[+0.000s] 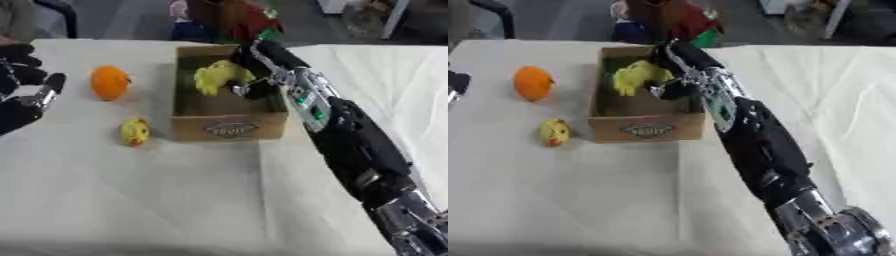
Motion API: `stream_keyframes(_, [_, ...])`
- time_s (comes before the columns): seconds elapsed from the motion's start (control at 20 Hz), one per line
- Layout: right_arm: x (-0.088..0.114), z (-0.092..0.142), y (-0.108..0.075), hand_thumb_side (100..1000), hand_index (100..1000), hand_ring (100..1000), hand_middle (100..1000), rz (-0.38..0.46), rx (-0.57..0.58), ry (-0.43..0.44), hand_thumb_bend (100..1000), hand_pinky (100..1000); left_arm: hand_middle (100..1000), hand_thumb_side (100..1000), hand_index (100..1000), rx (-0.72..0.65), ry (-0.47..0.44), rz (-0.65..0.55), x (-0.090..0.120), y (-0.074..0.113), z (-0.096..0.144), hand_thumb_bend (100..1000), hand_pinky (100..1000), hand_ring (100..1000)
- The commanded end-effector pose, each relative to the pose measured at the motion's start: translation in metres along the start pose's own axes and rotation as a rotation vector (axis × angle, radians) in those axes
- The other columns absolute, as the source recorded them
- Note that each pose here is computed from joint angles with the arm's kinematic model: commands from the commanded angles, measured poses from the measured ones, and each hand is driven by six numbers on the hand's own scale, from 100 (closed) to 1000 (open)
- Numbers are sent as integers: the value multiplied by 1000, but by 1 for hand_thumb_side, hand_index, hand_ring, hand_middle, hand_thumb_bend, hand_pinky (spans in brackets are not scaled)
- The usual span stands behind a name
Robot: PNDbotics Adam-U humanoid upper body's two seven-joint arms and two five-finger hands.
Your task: Pick up objects on the table and place them in the box.
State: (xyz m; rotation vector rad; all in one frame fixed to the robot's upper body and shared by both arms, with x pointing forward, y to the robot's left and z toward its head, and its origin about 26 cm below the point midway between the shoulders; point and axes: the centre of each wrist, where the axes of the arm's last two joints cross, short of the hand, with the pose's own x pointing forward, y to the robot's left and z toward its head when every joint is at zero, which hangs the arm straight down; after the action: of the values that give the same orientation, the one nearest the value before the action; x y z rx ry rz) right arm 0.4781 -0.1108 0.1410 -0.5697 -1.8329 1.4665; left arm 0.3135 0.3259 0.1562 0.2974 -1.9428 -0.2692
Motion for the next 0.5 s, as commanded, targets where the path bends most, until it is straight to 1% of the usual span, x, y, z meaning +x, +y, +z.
stream_keyframes(0.05, [-1,1,-25,101,924,843,859,51,-35,-26,371,740,583,100,743,-5,-27,-22,8,5,-4,455,682,618])
stream_keyframes(0.15, [-5,5,-34,100,912,841,845,54,-59,-23,359,737,583,100,743,-8,-24,-24,7,5,-4,455,682,618])
stream_keyframes(0.2, [-7,8,-38,100,897,833,808,52,-73,-21,348,729,583,100,743,-11,-22,-26,7,5,-4,459,682,618])
stream_keyframes(0.3, [-13,16,-49,100,879,821,767,44,-120,-16,323,718,583,100,743,-20,-18,-33,6,5,-4,455,682,619])
stream_keyframes(0.4, [-20,26,-59,100,868,811,738,25,-169,-4,281,709,585,100,745,-39,-13,-46,5,5,-4,453,684,620])
stream_keyframes(0.5, [-27,37,-69,100,857,801,715,5,-214,9,274,701,586,100,746,-68,-5,-67,4,6,-3,452,685,621])
